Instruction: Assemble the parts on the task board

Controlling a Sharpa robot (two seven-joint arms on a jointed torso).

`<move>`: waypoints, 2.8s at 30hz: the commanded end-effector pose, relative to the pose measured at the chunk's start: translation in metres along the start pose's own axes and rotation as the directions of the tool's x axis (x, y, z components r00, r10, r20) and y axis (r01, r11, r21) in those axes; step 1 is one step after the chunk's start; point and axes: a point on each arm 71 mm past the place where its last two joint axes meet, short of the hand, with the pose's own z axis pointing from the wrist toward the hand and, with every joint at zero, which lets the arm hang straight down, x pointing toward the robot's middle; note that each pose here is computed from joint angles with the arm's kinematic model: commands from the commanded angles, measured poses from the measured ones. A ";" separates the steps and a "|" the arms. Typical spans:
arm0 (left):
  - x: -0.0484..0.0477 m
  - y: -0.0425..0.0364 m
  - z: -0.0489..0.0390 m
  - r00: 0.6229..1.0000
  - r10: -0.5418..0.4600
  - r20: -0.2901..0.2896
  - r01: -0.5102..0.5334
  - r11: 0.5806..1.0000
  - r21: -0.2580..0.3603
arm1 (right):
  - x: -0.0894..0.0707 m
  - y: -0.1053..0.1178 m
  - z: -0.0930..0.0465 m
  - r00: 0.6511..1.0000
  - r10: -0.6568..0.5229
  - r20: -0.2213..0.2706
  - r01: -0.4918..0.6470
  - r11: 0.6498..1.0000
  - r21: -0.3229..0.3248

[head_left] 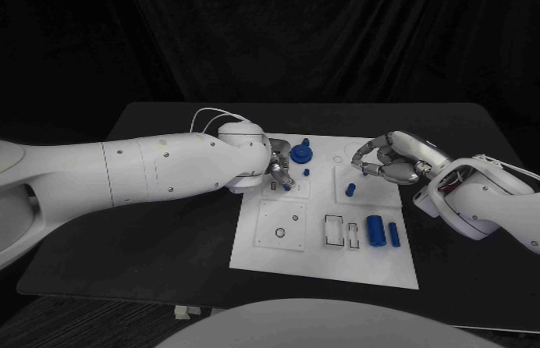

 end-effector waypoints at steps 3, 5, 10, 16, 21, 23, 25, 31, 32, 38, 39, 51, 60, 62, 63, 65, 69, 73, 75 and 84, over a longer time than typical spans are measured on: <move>0.0055 -0.0010 0.0022 1.000 0.005 -0.024 -0.005 1.000 0.011 | 0.001 -0.002 -0.001 1.000 0.000 -0.001 0.000 1.000 0.018; 0.0059 -0.0012 0.0026 1.000 0.005 -0.024 -0.005 1.000 0.011 | 0.001 -0.002 -0.001 1.000 0.000 -0.001 0.000 1.000 0.018; 0.0073 -0.0024 0.0031 1.000 0.005 -0.026 -0.004 1.000 0.014 | 0.001 -0.002 -0.001 1.000 0.000 -0.002 0.000 1.000 0.019; 0.0086 -0.0025 0.0036 0.999 0.008 -0.033 -0.007 1.000 0.011 | 0.001 -0.002 -0.001 1.000 0.000 -0.002 0.000 1.000 0.019; 0.0098 -0.0015 0.0038 0.999 0.012 -0.043 -0.012 1.000 0.002 | 0.000 -0.002 -0.002 1.000 0.000 -0.001 0.000 1.000 0.019; 0.0108 -0.0011 0.0040 0.999 0.016 -0.050 -0.016 1.000 -0.002 | 0.000 -0.002 -0.002 1.000 0.000 -0.001 0.000 1.000 0.019; 0.0121 -0.0007 0.0043 0.998 0.019 -0.057 -0.019 1.000 -0.006 | 0.000 -0.002 -0.002 1.000 0.001 -0.001 -0.001 1.000 0.019; 0.0148 -0.0004 0.0048 0.998 0.021 -0.066 -0.021 1.000 -0.010 | 0.000 -0.002 -0.002 1.000 0.001 0.000 -0.001 1.000 0.018; 0.0151 -0.0003 0.0048 0.998 0.021 -0.067 -0.021 1.000 -0.010 | 0.000 -0.002 -0.002 1.000 0.001 0.000 -0.001 1.000 0.018; 0.0159 0.0001 0.0049 0.997 0.019 -0.068 -0.020 1.000 -0.010 | 0.001 -0.002 -0.002 1.000 0.001 0.000 -0.001 1.000 0.017; 0.0159 0.0001 0.0049 0.998 0.019 -0.067 -0.019 1.000 -0.009 | 0.001 -0.002 -0.002 1.000 0.001 0.000 -0.001 1.000 0.017; 0.0160 0.0033 0.0060 0.997 0.021 -0.074 -0.023 0.999 -0.028 | 0.001 -0.002 -0.002 1.000 0.001 -0.003 -0.001 1.000 0.018; 0.0154 0.0070 0.0065 0.997 0.017 -0.073 -0.020 0.999 -0.037 | 0.001 -0.002 -0.002 1.000 0.001 -0.004 -0.001 1.000 0.018; 0.0151 0.0074 0.0066 0.997 0.015 -0.070 -0.018 0.999 -0.033 | 0.001 -0.002 -0.002 1.000 0.001 -0.004 -0.001 1.000 0.019; 0.0150 0.0076 0.0067 0.997 0.015 -0.070 -0.017 0.999 -0.031 | 0.001 -0.002 -0.002 1.000 0.001 -0.004 -0.001 1.000 0.019; 0.0148 0.0081 0.0067 0.998 0.014 -0.069 -0.016 1.000 -0.027 | 0.001 -0.002 -0.002 1.000 0.001 -0.004 -0.001 1.000 0.019; 0.0144 0.0093 0.0067 0.998 0.011 -0.067 -0.012 1.000 -0.016 | 0.001 -0.002 -0.002 1.000 0.001 -0.005 -0.001 1.000 0.019; 0.0139 0.0105 0.0066 0.998 0.007 -0.063 -0.007 1.000 -0.007 | 0.001 -0.002 -0.002 1.000 0.001 -0.005 -0.001 1.000 0.019; 0.0137 0.0110 0.0066 0.998 0.005 -0.061 -0.005 1.000 -0.004 | 0.001 -0.002 -0.002 1.000 0.001 -0.005 -0.001 1.000 0.019; 0.0122 0.0131 0.0064 0.999 -0.005 -0.048 0.006 1.000 0.017 | 0.001 -0.003 -0.003 1.000 0.002 -0.008 -0.002 1.000 0.020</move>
